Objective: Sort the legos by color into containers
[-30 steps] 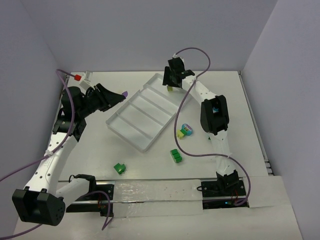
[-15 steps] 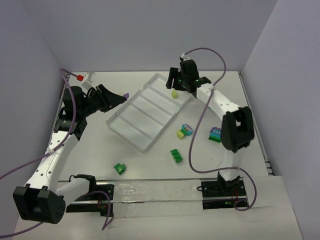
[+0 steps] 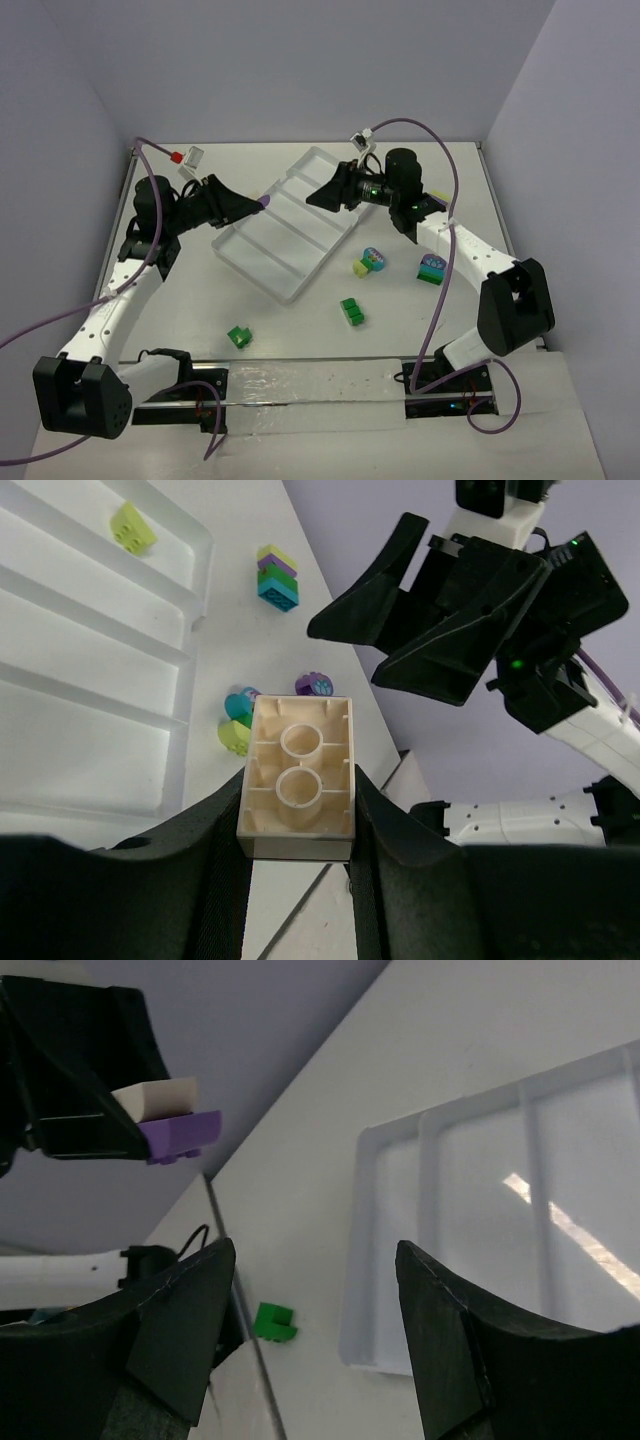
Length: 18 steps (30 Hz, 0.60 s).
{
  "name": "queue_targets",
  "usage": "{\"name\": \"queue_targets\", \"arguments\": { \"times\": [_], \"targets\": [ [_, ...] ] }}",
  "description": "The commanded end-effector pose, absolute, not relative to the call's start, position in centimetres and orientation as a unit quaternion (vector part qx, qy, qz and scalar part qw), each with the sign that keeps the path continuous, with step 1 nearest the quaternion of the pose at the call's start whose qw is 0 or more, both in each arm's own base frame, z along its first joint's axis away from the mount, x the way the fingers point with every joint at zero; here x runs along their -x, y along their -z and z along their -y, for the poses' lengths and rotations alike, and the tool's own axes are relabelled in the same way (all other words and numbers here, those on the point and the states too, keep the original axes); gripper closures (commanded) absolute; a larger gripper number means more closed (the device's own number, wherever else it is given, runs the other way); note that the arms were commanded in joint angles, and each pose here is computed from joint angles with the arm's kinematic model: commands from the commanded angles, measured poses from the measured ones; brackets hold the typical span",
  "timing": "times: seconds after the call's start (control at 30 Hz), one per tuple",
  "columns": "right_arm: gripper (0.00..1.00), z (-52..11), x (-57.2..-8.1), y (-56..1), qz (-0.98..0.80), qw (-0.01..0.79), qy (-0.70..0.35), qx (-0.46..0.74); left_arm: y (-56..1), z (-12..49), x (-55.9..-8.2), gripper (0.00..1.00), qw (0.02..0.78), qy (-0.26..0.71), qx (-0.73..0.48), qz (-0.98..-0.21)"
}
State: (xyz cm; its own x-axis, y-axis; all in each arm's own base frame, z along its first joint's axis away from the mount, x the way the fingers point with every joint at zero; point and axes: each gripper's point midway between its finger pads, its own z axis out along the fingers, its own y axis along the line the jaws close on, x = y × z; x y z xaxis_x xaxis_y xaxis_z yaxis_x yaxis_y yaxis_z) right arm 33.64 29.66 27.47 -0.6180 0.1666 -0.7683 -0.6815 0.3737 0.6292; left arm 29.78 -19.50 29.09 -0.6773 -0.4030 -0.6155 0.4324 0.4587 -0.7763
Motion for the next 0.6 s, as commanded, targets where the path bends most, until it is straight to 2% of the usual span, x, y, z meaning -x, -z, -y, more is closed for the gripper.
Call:
{"name": "queue_targets", "arguments": {
  "times": [0.0,0.23,0.57],
  "targets": [
    [0.27,-31.5,-29.9,-31.7,-0.644,0.378,-0.621,0.24,-31.6,20.8,-28.4,1.0,0.41,0.571,-0.081,-0.707],
    [0.27,-33.0,-27.6,-33.5,-0.605,0.353,-0.656,0.28,-31.7,21.4,-27.5,1.0,0.396,0.595,-0.109,-0.69],
    [0.28,-35.3,-27.1,-34.2,-0.584,0.312,-0.691,0.29,-32.3,21.5,-26.9,1.0,0.397,0.607,-0.122,-0.678]
  ]
}}
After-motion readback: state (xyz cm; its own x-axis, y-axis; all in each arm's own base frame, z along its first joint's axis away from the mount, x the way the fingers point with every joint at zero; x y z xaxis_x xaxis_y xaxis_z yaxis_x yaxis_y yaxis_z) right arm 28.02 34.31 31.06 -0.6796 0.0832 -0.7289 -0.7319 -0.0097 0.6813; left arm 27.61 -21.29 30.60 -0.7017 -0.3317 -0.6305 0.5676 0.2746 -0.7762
